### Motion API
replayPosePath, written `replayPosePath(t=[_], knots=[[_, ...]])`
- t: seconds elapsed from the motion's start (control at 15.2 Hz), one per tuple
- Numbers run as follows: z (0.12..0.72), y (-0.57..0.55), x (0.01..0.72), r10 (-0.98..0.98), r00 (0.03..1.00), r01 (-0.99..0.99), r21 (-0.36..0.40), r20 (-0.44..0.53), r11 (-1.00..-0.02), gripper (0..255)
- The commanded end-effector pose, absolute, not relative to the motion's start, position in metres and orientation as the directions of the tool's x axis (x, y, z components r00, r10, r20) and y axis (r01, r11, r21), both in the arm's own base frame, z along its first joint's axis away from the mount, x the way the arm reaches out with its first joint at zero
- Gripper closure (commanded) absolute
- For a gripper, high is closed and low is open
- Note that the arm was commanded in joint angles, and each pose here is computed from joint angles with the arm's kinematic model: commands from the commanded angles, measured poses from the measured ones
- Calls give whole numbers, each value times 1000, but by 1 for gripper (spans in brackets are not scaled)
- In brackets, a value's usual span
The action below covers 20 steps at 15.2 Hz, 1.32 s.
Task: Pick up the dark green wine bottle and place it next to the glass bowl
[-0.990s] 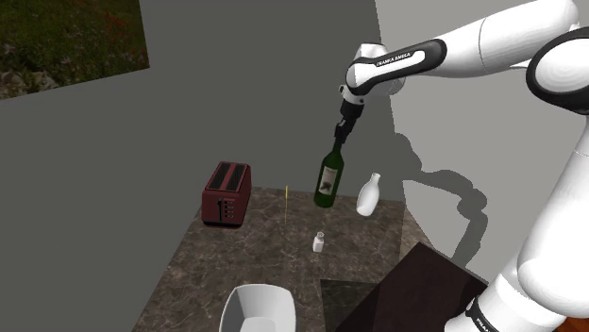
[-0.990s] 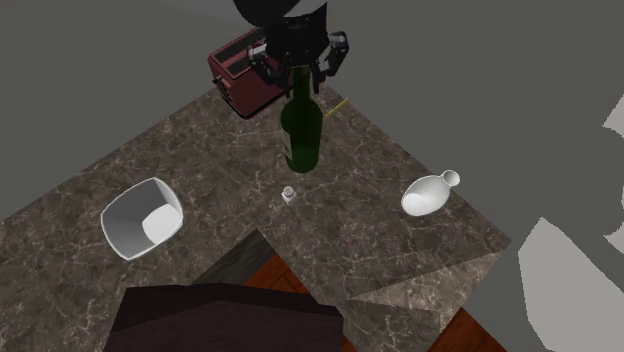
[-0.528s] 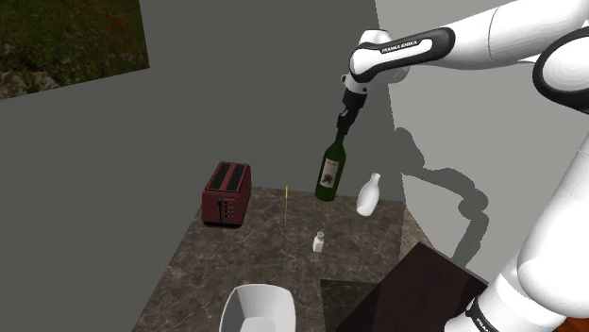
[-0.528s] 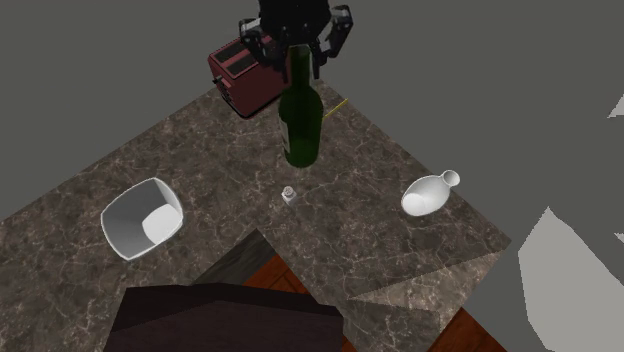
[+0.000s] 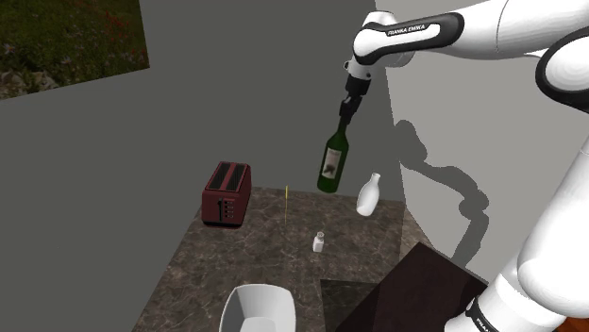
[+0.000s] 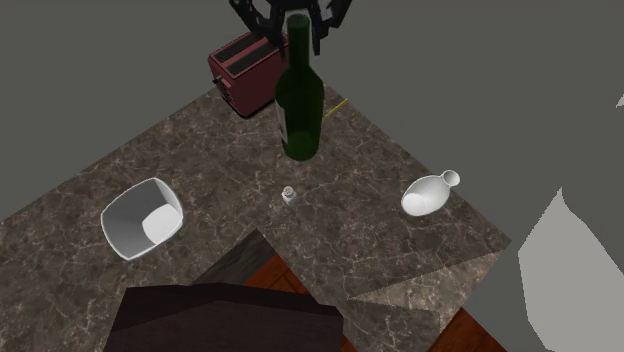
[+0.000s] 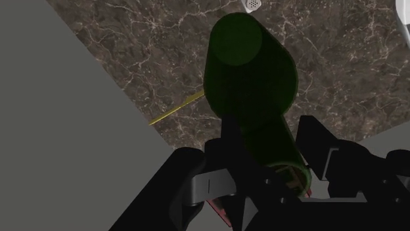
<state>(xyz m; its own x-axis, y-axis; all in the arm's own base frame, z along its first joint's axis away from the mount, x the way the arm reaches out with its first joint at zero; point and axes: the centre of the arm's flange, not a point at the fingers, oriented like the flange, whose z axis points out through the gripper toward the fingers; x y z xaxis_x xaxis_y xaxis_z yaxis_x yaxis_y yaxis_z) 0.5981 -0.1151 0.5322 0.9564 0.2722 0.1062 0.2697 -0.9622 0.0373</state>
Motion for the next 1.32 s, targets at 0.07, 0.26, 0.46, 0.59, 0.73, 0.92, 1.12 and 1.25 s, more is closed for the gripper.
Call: replayPosePath(t=[0.07, 0.26, 0.46, 0.59, 0.73, 0.92, 1.12, 1.25], knots=[[548, -115, 598, 272, 956, 270, 37, 106, -962, 255], [564, -115, 598, 272, 956, 270, 37, 106, -962, 255], [579, -115, 598, 272, 956, 270, 37, 106, -962, 255], [590, -115, 598, 272, 956, 270, 37, 106, -962, 255], [601, -115, 598, 272, 956, 270, 37, 106, -962, 255], [616, -115, 598, 272, 956, 270, 37, 106, -962, 255], [626, -105, 590, 272, 956, 270, 37, 106, -962, 255], [627, -83, 575, 272, 956, 270, 37, 106, -962, 255]])
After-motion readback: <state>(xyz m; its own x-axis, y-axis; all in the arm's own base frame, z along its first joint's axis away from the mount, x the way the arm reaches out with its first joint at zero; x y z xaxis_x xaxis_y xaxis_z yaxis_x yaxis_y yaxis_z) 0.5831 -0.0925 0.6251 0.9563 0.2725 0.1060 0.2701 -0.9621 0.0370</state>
